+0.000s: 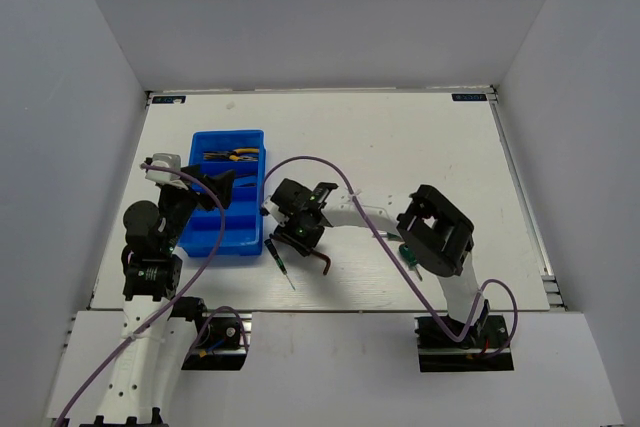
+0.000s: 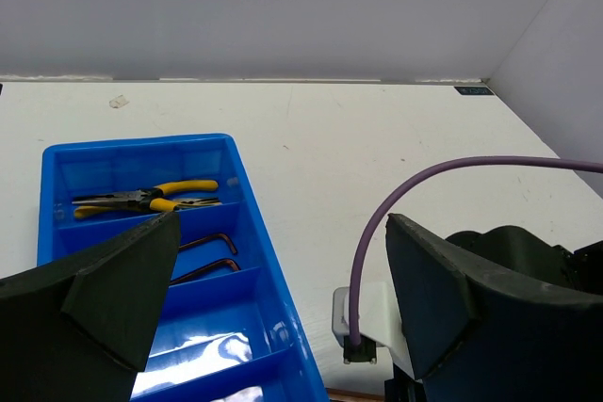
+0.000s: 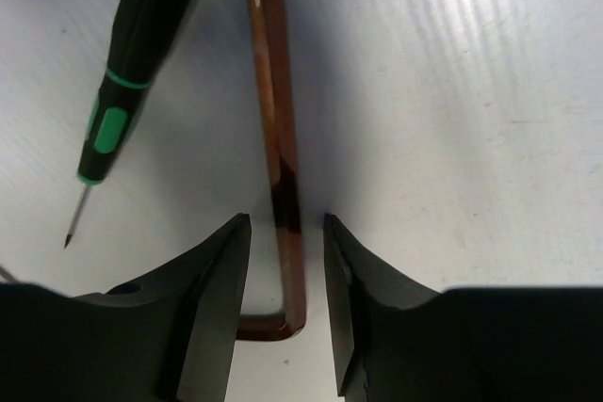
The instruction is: Sort the tools into containers
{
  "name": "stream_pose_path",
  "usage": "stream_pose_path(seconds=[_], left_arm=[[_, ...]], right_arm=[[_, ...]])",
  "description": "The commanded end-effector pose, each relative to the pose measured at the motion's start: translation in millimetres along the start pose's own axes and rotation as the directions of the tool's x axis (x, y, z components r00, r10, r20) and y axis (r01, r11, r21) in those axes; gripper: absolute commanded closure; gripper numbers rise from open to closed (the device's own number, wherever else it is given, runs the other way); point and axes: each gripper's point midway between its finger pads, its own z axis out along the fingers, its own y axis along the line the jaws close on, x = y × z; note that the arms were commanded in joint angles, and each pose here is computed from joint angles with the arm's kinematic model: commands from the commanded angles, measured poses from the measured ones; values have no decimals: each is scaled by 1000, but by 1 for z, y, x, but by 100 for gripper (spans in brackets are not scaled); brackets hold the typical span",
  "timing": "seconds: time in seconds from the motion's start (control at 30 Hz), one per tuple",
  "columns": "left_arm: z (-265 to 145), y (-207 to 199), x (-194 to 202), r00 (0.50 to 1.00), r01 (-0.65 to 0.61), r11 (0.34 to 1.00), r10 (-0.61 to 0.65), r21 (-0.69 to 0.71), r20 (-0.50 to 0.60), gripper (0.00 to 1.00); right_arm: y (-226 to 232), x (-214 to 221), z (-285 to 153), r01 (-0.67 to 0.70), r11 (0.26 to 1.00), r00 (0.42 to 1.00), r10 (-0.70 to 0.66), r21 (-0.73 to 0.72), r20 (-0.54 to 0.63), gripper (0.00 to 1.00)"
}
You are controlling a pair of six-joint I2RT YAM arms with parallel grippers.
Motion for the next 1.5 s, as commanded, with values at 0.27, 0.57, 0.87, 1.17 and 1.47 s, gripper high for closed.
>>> stream_pose_path(seconds=[0.27, 0.57, 0.87, 1.17, 1.47], left_arm=[[0, -2, -11, 1000, -13, 1000, 13, 7, 23, 0], [-2, -3, -11, 1000, -13, 1000, 13, 7, 23, 0], [-2, -3, -11, 1000, -13, 1000, 13, 7, 23, 0], [-2, -3, -11, 1000, -13, 1000, 13, 7, 23, 0], [-5, -8, -16, 999, -22, 999, 21, 31, 44, 0]], right_arm=[[-30, 24, 18, 89, 985, 991, -74, 147, -107, 70], [-31, 57, 22, 66, 991, 981, -44, 112, -189, 92], [-44, 31, -15, 19, 997, 994, -10, 81, -112, 100], [-69, -46, -82, 65, 987, 993, -78, 148, 89, 100], [-106, -154, -134, 131, 940, 926, -230, 315, 299, 100]])
